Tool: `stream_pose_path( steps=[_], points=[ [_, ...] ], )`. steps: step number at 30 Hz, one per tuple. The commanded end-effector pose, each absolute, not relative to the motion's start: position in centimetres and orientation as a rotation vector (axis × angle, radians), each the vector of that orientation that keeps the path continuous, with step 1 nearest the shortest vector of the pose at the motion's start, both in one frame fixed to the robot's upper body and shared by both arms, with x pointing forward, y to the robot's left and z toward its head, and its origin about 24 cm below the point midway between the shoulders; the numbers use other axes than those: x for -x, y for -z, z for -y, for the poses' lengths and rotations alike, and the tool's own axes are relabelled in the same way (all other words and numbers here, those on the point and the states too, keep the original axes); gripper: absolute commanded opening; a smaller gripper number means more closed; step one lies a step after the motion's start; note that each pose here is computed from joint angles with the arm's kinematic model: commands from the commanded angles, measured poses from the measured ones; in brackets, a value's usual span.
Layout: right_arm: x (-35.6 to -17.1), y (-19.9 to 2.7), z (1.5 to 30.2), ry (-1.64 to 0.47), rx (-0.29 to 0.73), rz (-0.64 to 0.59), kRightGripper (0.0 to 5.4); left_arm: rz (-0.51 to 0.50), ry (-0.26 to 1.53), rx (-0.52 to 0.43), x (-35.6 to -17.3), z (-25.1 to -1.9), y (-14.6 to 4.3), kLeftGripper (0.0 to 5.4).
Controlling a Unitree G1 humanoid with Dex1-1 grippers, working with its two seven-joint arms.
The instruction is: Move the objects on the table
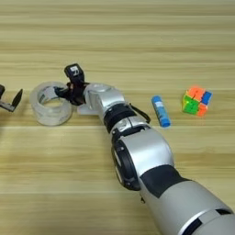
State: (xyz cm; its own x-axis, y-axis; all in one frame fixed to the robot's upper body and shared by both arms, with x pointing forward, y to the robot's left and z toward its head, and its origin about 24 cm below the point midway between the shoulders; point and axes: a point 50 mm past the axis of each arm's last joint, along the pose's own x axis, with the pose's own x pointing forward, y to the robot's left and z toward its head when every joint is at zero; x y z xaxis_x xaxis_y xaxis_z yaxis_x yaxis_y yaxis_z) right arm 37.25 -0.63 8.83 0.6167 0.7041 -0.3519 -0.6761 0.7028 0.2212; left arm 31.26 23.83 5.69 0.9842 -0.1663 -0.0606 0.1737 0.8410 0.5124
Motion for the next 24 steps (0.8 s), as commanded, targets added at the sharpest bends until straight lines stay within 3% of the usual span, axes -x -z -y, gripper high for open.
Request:
stream_pose_path(
  steps=[1,7,12,24],
  points=[
    [-37.6,-10.7,0.1,-0.820,-0.086,-0.385,1.57,-0.012,0.175,-0.532,-31.3,-23.7,-5.7,5.40],
    [-38.6,-12.2,1.9,-0.769,-0.081,-0.320,1.56,-0.010,0.175,-0.529,-31.3,-23.6,-5.7,5.40],
    [-39.5,-13.6,5.0,-0.689,-0.079,-0.241,1.56,-0.008,0.176,-0.525,-31.3,-23.3,-5.6,5.40],
    [-41.0,-14.1,11.6,-0.420,-0.092,-0.166,1.56,-0.007,0.174,-0.517,-31.2,-22.9,-5.5,5.40]
  ],
)
